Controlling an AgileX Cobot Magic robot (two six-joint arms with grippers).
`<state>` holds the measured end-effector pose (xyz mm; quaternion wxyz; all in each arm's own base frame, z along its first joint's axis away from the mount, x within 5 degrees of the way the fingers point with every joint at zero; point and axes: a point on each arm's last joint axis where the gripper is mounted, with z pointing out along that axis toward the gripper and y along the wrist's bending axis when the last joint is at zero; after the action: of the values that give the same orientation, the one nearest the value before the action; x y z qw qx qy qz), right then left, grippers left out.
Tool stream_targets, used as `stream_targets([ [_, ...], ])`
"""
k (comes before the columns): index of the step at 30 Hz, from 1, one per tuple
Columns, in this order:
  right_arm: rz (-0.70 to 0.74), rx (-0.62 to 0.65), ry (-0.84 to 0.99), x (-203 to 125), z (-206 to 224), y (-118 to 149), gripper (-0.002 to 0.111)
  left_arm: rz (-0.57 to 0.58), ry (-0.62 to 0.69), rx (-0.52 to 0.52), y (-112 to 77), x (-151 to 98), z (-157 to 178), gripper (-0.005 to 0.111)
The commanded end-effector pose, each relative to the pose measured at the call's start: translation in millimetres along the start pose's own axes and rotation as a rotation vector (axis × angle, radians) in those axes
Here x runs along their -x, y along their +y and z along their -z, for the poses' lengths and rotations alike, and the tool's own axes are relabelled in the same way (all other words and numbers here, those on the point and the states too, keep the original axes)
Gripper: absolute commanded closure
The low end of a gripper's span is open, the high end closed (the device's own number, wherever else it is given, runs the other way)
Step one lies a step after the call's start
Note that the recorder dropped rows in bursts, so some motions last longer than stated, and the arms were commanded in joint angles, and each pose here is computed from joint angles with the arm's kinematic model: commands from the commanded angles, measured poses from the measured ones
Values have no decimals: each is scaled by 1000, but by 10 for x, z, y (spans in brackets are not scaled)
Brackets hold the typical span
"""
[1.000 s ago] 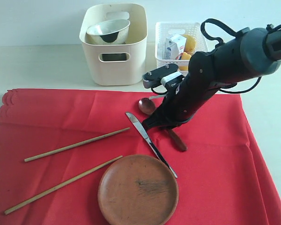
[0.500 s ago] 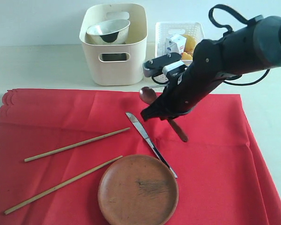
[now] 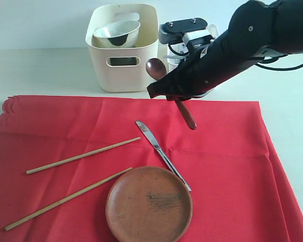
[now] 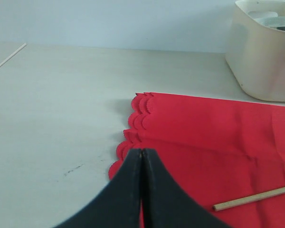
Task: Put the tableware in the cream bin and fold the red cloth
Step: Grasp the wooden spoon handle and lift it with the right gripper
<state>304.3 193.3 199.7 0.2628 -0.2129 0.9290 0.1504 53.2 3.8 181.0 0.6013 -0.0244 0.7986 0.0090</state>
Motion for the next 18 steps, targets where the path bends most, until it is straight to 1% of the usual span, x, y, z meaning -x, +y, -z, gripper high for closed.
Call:
stream_targets([
  [1, -17, 10, -20, 26, 54, 15, 108, -1, -10, -8, -5, -1, 1, 107],
  [13, -19, 11, -22, 27, 54, 15, 108, -1, -10, -8, -5, -1, 1, 107],
  [18, -29, 10, -50, 53, 55, 14, 108, -1, -10, -8, -5, -1, 1, 107],
])
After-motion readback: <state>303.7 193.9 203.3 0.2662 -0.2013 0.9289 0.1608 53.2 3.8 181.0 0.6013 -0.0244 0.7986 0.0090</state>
